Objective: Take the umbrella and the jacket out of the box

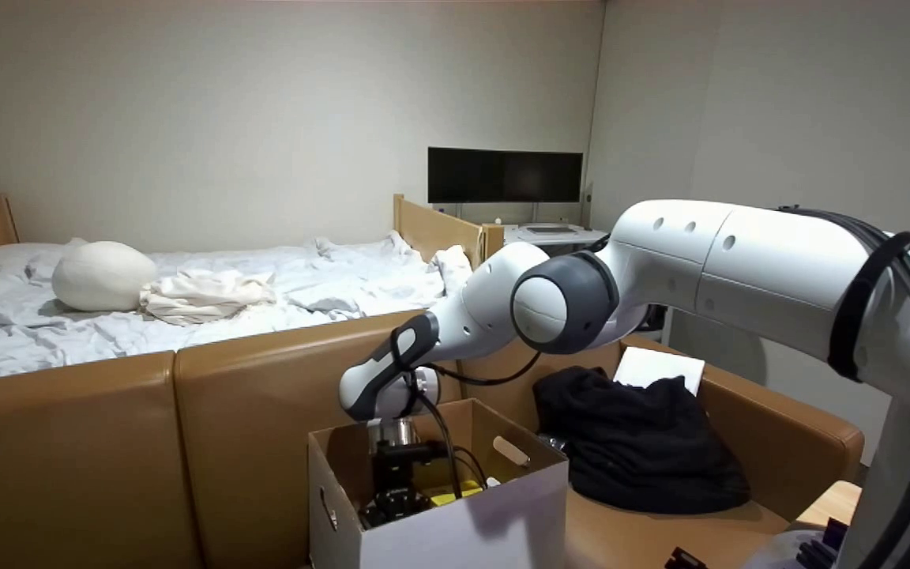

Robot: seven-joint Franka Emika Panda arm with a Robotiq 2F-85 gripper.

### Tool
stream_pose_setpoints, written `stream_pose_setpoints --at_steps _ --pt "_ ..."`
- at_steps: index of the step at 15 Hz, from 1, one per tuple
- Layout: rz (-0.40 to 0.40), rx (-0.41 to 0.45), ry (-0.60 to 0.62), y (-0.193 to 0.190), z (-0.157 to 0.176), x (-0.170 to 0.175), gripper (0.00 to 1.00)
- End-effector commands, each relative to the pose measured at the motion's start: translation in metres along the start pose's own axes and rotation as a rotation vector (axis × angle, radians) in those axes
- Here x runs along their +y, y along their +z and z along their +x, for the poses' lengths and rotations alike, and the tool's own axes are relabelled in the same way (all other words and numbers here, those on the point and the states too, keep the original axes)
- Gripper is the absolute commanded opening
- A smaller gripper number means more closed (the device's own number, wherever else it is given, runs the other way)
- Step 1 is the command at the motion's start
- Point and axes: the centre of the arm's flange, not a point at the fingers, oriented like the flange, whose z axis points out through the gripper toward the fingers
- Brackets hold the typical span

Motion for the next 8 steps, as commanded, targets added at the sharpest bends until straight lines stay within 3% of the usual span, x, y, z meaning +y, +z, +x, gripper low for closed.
stream_pose_setpoints --at_steps 1,3,8 --pt "-0.002 -0.021 0.006 -0.001 -0.014 -0.004 0.04" --pt "0.006 -0.054 -0.03 -0.007 -0.036 -0.006 0.01" --pt "0.015 -0.169 -0.238 -0.015 -0.055 -0.017 0.01"
